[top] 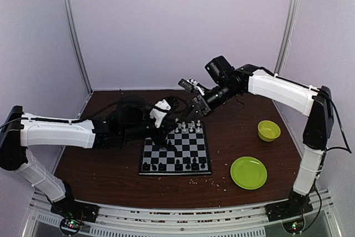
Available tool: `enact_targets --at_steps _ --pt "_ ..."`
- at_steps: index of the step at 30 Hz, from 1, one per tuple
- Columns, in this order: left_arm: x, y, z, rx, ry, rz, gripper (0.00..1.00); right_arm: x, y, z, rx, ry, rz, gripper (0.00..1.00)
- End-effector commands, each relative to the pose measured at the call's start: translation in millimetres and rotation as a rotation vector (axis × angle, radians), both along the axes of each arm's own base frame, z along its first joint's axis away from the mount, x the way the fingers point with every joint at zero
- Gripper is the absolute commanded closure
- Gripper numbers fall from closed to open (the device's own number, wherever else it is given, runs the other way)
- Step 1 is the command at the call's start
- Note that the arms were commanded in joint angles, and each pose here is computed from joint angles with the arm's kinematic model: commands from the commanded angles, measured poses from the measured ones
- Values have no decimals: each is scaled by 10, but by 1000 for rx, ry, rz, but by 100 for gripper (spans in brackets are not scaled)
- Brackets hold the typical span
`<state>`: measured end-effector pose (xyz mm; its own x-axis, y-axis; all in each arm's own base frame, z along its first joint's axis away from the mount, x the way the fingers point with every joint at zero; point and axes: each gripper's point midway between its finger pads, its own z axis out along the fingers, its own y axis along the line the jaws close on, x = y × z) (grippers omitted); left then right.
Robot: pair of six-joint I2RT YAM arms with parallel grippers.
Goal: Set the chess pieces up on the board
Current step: Pass from the left arm to the right
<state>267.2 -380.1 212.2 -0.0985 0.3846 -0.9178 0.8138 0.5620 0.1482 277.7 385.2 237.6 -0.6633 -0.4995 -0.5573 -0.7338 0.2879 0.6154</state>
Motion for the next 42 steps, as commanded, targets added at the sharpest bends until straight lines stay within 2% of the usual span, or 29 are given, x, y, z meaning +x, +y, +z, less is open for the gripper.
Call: enact_targets --at_steps 1,16,27,37,42 --pt "61 -79 249 -66 -46 16 86 -24 74 86 47 21 7 66" --pt "17 -123 331 -84 -57 -7 86 -34 195 -37 36 56 15 68" --pt "14 -163 302 -80 -56 -17 86 -55 220 -99 40 75 24 79" --pt "-7 -179 298 -74 -64 -23 86 -75 225 -103 51 89 26 84" --pt "-7 -178 300 -74 -67 -19 86 -109 215 -100 53 87 31 91"
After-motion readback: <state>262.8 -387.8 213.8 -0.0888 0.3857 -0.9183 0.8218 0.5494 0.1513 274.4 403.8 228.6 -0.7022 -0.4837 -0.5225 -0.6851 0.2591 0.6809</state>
